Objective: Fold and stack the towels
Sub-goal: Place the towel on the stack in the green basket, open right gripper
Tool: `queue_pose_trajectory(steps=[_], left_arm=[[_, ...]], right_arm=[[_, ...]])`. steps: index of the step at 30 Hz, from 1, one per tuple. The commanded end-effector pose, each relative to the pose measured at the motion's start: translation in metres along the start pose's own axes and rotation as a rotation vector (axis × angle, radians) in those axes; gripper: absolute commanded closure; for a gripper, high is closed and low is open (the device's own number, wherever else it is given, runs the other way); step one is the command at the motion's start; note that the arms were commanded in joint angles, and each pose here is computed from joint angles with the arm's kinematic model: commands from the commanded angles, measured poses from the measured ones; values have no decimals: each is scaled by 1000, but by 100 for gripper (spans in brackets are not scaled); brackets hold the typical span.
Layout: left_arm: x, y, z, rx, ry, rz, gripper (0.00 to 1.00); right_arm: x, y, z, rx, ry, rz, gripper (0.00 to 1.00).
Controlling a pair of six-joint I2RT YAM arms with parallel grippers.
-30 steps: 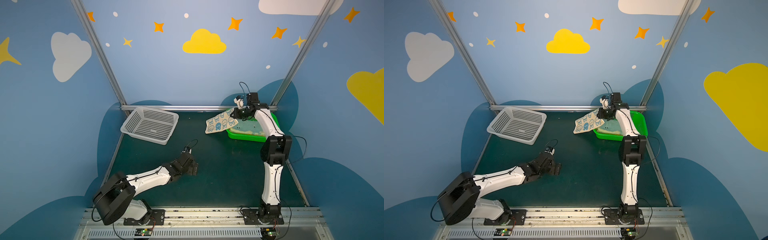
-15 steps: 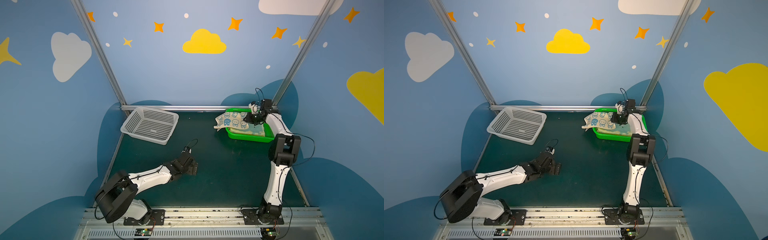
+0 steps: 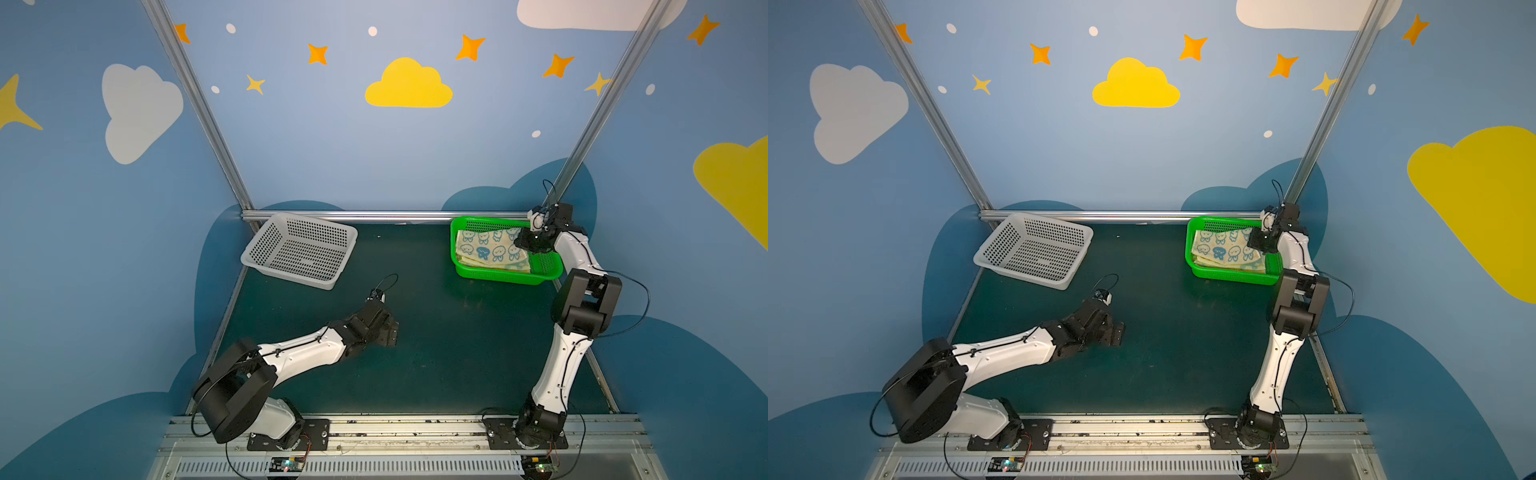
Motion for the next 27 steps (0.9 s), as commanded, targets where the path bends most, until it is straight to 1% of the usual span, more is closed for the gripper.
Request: queue_pose_trajectory(steps=[1, 3, 5, 8, 9, 10, 11, 15, 19, 23, 27], left_arm=[[3, 0, 0, 18, 3, -20, 0], [3, 0, 0, 17, 3, -20, 0], [3, 0, -1, 14, 5, -20, 0], [3, 0, -1, 9, 7, -20, 0], [3, 1, -1, 8, 7, -20, 0], [3, 0, -2, 3, 7, -19, 0], [2, 1, -2, 1, 9, -18, 0], [0, 3, -4, -8, 16, -11, 0], [-2, 6, -11, -34, 9, 4, 0], [-2, 5, -20, -68, 40, -1, 0], [14, -6, -38, -116, 66, -60, 0]], right_arm=[[-3, -9, -6, -26, -11, 20, 100], [-7, -4, -2, -14, -10, 29, 97], [-16, -1, 1, -3, 10, 75, 88], [-26, -5, 3, 2, 41, 139, 61], [-27, -6, 3, 2, 47, 148, 50], [-27, -8, 2, -3, 48, 154, 29], [-27, -11, 2, -9, 46, 156, 16], [-14, -25, 0, -48, 17, 149, 14], [11, -42, 3, -75, -41, 143, 14], [47, -58, 17, -86, -123, 136, 14], [83, -67, 43, -78, -211, 131, 14]])
Point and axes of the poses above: each gripper's point midway between its finger pads, its own y axis out along the fingers, its own x axis along the line the jaws close on, z = x × y, the point moved 2 cm from there along -y, back along the fingers, and after that the axes turned 5 degrees about -y, right-handed, at the moved point
